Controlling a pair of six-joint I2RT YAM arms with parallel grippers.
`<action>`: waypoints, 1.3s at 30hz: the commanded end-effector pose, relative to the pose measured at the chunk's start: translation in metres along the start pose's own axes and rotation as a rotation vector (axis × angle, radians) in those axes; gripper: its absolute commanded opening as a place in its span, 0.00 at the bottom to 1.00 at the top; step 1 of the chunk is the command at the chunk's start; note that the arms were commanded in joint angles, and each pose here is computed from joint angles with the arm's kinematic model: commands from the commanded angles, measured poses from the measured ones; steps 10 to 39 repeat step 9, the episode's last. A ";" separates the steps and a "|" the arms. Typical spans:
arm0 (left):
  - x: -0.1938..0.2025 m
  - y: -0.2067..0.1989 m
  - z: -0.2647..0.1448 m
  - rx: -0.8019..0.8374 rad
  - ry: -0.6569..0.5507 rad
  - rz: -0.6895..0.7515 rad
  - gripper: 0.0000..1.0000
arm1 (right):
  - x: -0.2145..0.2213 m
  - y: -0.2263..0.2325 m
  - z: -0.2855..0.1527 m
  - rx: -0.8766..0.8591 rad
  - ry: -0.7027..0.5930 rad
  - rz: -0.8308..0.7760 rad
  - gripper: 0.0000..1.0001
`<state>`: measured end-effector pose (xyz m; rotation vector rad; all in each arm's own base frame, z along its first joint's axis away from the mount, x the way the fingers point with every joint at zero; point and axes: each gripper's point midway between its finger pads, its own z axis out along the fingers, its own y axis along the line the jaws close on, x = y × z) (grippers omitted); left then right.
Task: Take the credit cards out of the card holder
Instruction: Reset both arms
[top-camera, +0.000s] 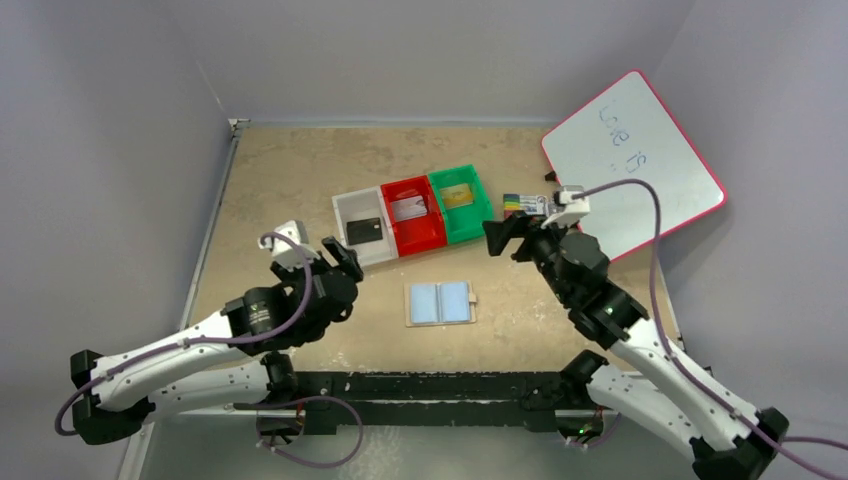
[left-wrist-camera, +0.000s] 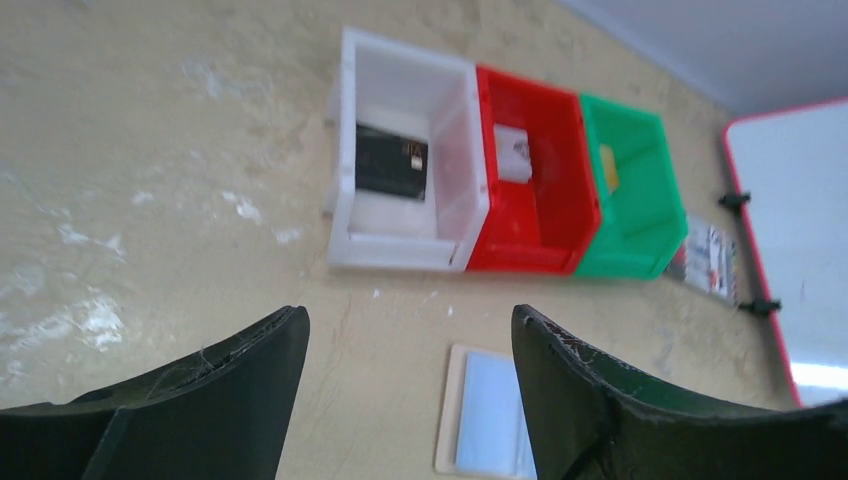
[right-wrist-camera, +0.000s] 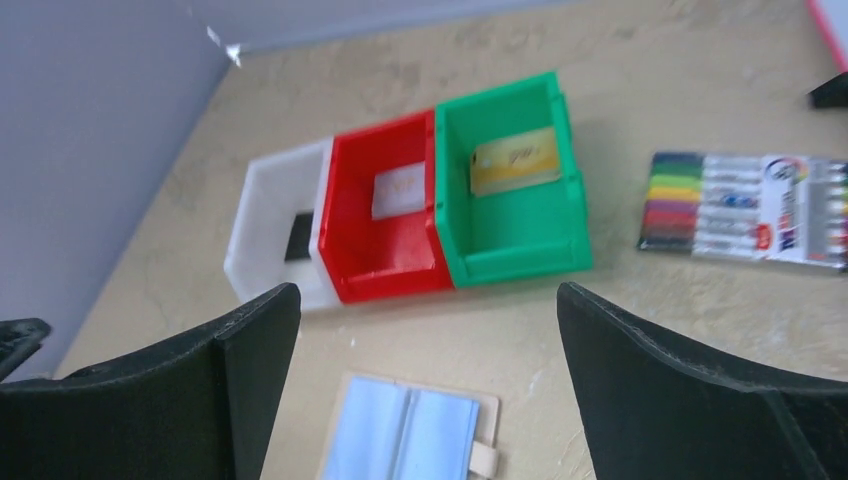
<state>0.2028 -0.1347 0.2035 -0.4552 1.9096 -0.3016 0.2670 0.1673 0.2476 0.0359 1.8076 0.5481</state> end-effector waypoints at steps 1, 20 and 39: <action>-0.080 0.023 -0.018 -0.165 -0.236 0.005 0.74 | -0.056 -0.023 -0.025 0.134 -0.194 0.003 1.00; -0.117 0.042 -0.035 -0.238 -0.313 0.056 0.77 | -0.066 -0.030 -0.037 0.176 -0.194 -0.034 1.00; -0.117 0.042 -0.035 -0.238 -0.313 0.056 0.77 | -0.066 -0.030 -0.037 0.176 -0.194 -0.034 1.00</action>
